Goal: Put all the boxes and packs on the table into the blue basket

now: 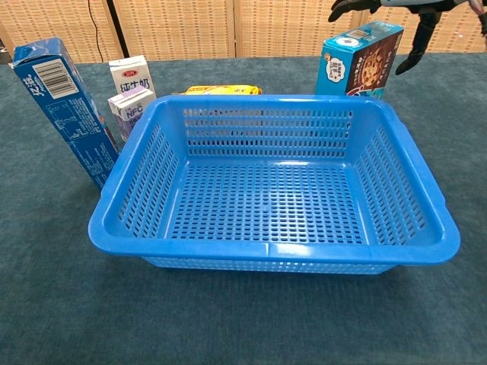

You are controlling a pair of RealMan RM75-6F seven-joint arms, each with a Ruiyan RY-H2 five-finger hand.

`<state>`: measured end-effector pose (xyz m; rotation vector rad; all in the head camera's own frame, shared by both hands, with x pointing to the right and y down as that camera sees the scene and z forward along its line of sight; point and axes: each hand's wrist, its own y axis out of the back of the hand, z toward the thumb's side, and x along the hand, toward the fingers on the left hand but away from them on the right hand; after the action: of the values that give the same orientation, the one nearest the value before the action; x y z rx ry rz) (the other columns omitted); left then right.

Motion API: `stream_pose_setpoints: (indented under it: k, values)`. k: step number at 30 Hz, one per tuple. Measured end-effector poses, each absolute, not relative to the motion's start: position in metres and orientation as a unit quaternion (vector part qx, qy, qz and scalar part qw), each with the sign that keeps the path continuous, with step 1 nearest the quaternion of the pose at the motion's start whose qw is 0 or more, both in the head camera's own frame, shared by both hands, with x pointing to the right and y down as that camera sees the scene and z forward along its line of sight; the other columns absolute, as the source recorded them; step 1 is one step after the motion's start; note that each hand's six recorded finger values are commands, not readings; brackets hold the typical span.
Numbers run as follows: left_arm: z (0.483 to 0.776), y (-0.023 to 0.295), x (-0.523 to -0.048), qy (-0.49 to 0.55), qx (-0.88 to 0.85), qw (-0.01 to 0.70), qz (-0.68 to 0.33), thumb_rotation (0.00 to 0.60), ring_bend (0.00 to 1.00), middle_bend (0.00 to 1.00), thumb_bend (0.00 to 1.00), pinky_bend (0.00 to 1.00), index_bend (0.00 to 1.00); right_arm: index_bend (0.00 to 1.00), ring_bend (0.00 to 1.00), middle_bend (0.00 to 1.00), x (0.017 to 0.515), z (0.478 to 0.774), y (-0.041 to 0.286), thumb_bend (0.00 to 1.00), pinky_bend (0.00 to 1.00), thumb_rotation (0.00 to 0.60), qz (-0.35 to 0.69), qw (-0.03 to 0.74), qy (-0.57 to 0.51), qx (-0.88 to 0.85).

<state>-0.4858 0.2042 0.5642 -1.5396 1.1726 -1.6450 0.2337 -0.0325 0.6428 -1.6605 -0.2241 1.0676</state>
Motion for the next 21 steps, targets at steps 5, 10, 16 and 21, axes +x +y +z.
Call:
stream_pose_setpoints:
  k: [5,10,16,21]
  values:
    - [0.566,0.202,-0.488,0.443,-0.575,0.293,-0.622,0.6,0.0,0.0,0.08,0.0,0.0,0.25,0.08,0.15,0.21,0.656,-0.034,0.51,0.3,0.6,0.45,0.543,-0.08,-0.705]
    - [0.567,0.2,-0.492,0.447,-0.573,0.287,-0.624,0.6,0.0,0.0,0.08,0.0,0.0,0.61,0.43,0.57,0.195,0.661,-0.033,0.78,0.44,0.6,0.431,0.539,-0.105,-0.716]
    - [0.568,0.199,-0.494,0.448,-0.574,0.282,-0.625,0.6,0.0,0.0,0.08,0.0,0.0,0.64,0.5,0.62,0.191,0.644,-0.035,0.84,0.48,0.6,0.376,0.55,-0.161,-0.729]
    - [0.568,0.2,-0.491,0.443,-0.58,0.283,-0.622,0.6,0.0,0.0,0.08,0.0,0.0,0.64,0.5,0.62,0.206,0.612,-0.034,0.84,0.48,0.6,0.331,0.568,-0.2,-0.726]
